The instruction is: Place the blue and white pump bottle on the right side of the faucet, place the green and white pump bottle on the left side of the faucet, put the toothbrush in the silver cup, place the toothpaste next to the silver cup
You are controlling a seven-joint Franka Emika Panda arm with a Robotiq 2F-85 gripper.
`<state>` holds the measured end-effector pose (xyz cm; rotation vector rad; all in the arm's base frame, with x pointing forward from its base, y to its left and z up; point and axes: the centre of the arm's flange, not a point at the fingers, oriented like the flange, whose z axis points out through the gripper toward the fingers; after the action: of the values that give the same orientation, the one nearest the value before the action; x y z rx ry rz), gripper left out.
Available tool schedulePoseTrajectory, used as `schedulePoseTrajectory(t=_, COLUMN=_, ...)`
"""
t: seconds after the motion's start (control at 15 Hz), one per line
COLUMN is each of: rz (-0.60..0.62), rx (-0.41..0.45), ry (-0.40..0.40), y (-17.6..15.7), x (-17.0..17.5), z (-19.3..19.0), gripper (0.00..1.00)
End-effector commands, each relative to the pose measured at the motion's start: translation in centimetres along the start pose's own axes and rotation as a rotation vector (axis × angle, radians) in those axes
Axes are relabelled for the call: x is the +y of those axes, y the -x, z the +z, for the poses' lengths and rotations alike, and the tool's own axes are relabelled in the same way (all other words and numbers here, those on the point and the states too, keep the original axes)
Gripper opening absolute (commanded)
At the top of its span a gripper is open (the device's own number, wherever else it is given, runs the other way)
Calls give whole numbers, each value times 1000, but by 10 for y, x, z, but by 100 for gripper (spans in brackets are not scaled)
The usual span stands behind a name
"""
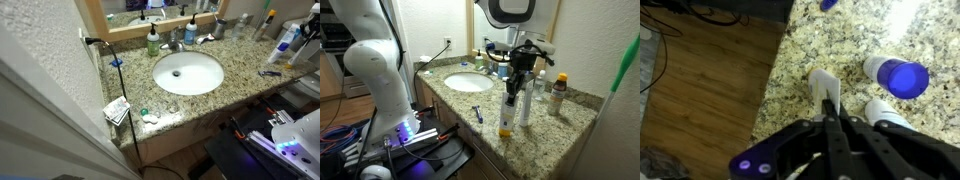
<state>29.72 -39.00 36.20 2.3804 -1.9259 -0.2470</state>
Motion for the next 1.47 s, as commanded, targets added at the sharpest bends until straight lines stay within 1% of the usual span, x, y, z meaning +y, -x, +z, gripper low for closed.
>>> schedulePoseTrajectory(t=0.0, rz=-35, rx=0, ry=-39, y=5, x=-3, z=-6, gripper=1)
schedulePoseTrajectory(t=0.07, rz=-71, rx=-16, ry=-35, y=8, x=0, z=-12, gripper=1)
schedulePoseTrajectory(t=0.2, rz=-130, rx=-26, ry=-56, y=12, x=10, z=-31, gripper=1)
schedulePoseTrajectory(t=0.33, rz=-221, rx=-53, ry=-86, y=16, x=27, z=-60, gripper=1)
schedulePoseTrajectory(t=0.47, rz=-313, rx=-94, ry=-149, y=22, x=51, z=-102, gripper=1)
schedulePoseTrajectory(t=0.6, rz=-343, rx=-142, ry=-253, y=29, x=70, z=-146, gripper=1)
schedulePoseTrajectory(t=0.67, rz=-378, rx=-170, ry=-295, y=37, x=74, z=-162, gripper=1)
schedulePoseTrajectory(t=0.73, rz=-331, rx=-126, ry=-234, y=35, x=61, z=-128, gripper=3)
schedulePoseTrajectory(t=0.8, rz=-351, rx=-135, ry=-271, y=41, x=71, z=-147, gripper=3)
schedulePoseTrajectory(t=0.87, rz=-360, rx=-133, ry=-291, y=46, x=77, z=-159, gripper=1)
schedulePoseTrajectory(t=0.93, rz=-348, rx=-97, ry=-281, y=50, x=65, z=-156, gripper=1)
schedulePoseTrajectory(t=1.0, rz=-314, rx=-84, ry=-348, y=48, x=56, z=-169, gripper=1)
schedulePoseTrajectory(t=1.07, rz=-295, rx=-109, ry=-385, y=44, x=47, z=-184, gripper=1)
schedulePoseTrajectory(t=1.13, rz=-246, rx=-120, ry=-470, y=39, x=38, z=-204, gripper=1)
schedulePoseTrajectory(t=1.2, rz=-210, rx=-137, ry=-514, y=36, x=30, z=-221, gripper=1)
schedulePoseTrajectory(t=1.4, rz=-51, rx=-165, ry=-641, y=7, x=-1, z=-283, gripper=1)
